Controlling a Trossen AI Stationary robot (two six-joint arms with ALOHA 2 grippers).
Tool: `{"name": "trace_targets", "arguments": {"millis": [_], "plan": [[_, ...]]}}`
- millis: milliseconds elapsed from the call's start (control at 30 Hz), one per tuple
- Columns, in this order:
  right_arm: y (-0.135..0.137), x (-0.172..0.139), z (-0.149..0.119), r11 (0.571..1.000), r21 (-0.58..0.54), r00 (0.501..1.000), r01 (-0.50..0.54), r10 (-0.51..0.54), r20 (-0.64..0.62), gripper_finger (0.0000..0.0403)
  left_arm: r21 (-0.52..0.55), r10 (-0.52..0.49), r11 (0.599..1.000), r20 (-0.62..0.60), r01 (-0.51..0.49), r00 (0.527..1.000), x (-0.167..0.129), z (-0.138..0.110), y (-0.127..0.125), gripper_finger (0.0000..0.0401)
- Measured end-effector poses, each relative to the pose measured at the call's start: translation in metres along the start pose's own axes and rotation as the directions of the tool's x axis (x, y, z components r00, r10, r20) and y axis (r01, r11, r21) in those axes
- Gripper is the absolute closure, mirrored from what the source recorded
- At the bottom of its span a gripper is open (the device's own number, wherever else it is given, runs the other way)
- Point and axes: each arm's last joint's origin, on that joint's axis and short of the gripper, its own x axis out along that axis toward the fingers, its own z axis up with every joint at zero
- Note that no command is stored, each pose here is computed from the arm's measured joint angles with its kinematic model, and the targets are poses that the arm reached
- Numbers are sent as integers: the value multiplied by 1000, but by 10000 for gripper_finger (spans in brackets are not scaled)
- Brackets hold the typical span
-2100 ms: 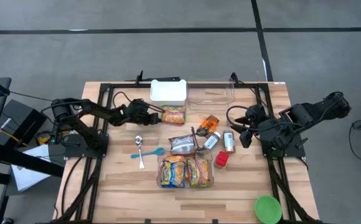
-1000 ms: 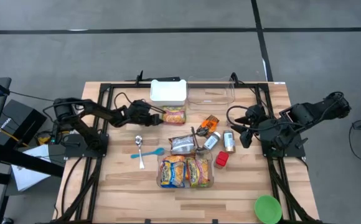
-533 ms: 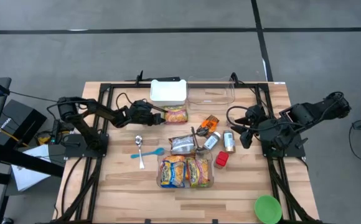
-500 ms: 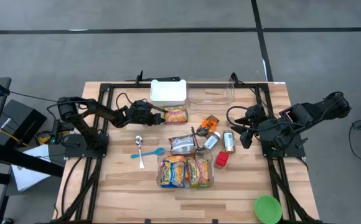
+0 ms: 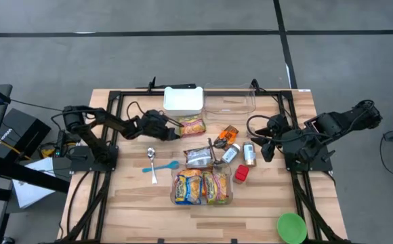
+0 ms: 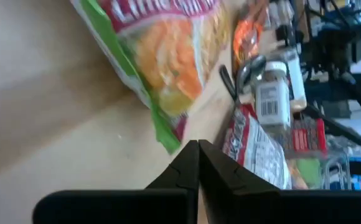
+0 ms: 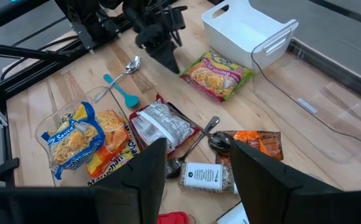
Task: Pick & Place Food Item
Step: Put the green noodle pack into the bottom transparent bin
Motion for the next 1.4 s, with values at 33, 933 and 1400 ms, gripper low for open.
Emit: {"name": "trace_targets", "arguments": {"millis": [33, 933, 1400], "plan": [[0, 0, 0, 1000, 0, 1000, -1, 1, 0, 232, 3, -6, 1000, -12, 6, 1000, 1, -2, -1, 401], [2, -1, -2, 999, -34, 999, -26, 25, -23, 232, -73, 134, 989, 15, -132, 991, 1, 4, 4, 240], [-1, -1, -3, 999, -46, 999, -6, 4, -37, 232, -55, 154, 987, 73, -150, 985, 6, 5, 4, 253]]}}
